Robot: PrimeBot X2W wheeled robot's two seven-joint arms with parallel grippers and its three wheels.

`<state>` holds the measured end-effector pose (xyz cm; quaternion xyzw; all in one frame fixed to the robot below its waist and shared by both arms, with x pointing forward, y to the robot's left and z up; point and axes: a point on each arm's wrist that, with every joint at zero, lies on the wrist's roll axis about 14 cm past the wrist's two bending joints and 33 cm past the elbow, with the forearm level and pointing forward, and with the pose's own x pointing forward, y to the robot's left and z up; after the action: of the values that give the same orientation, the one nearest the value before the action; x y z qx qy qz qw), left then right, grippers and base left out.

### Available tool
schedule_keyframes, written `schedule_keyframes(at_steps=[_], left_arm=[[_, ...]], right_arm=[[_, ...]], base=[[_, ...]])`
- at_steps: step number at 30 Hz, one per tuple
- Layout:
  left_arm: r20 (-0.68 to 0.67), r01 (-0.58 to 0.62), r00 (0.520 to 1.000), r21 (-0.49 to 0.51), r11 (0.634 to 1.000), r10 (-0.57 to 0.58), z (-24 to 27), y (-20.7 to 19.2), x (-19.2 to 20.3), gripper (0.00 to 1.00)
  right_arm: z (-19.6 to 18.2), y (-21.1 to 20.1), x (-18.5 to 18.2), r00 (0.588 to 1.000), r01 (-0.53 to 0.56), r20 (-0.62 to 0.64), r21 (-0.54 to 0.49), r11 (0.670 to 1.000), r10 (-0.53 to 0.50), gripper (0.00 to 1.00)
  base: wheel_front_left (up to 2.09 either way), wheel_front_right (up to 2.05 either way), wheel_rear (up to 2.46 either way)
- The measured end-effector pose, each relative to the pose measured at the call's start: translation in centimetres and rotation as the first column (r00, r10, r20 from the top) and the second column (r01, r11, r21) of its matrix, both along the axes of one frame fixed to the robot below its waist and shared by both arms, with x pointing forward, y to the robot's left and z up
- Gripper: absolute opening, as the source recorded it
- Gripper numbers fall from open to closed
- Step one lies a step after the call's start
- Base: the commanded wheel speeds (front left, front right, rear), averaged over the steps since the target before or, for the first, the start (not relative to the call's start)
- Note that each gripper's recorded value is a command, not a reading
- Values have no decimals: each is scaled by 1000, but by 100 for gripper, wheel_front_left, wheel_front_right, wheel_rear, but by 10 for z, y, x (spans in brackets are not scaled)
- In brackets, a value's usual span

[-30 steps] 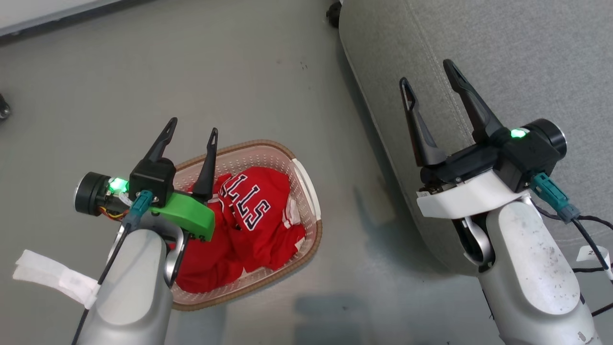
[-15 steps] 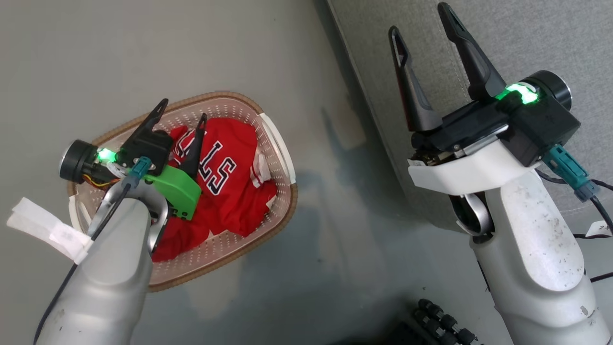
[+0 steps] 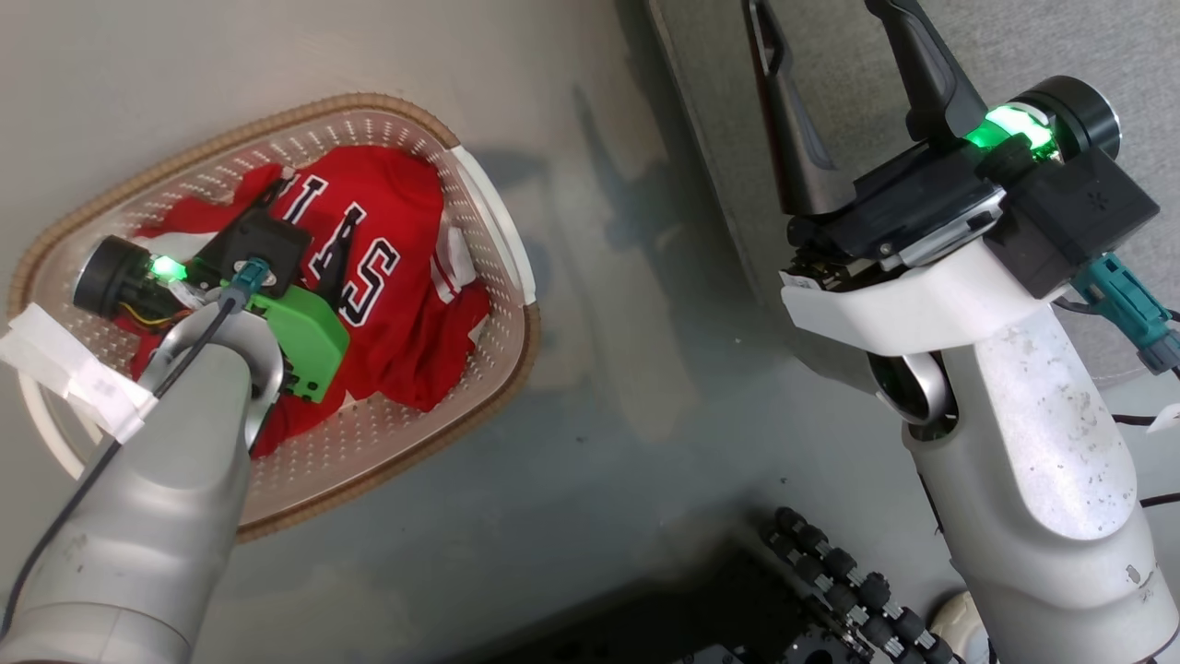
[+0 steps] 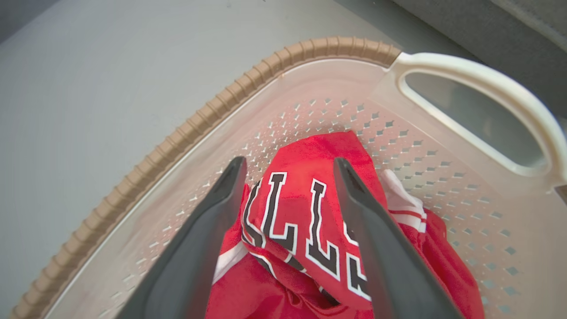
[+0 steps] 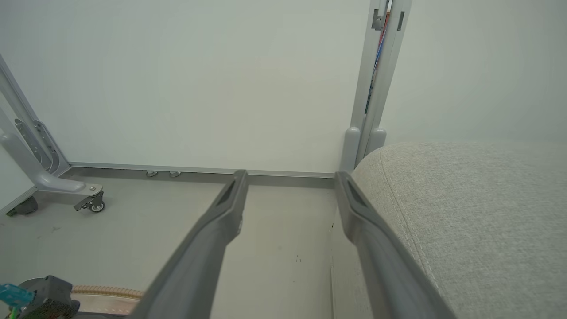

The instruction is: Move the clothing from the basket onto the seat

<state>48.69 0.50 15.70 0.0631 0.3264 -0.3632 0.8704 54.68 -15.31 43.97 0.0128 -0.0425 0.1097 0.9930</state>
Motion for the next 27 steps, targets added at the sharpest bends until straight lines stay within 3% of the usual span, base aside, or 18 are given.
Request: schedule_keyframes(at_steps=[16,27], left_arm=[[-175,26,985,136,990,-2,-75,20,-8,100],[-298,53,954,142,989,-8,-91,4,-34,100]], right_arm=[[-51,-1,5,996,-6,-84,-12,1000,4,100],[-70,8,8,994,-27,-107,0,1000,27,100]], base=[[0,0,0],[0,0,0]])
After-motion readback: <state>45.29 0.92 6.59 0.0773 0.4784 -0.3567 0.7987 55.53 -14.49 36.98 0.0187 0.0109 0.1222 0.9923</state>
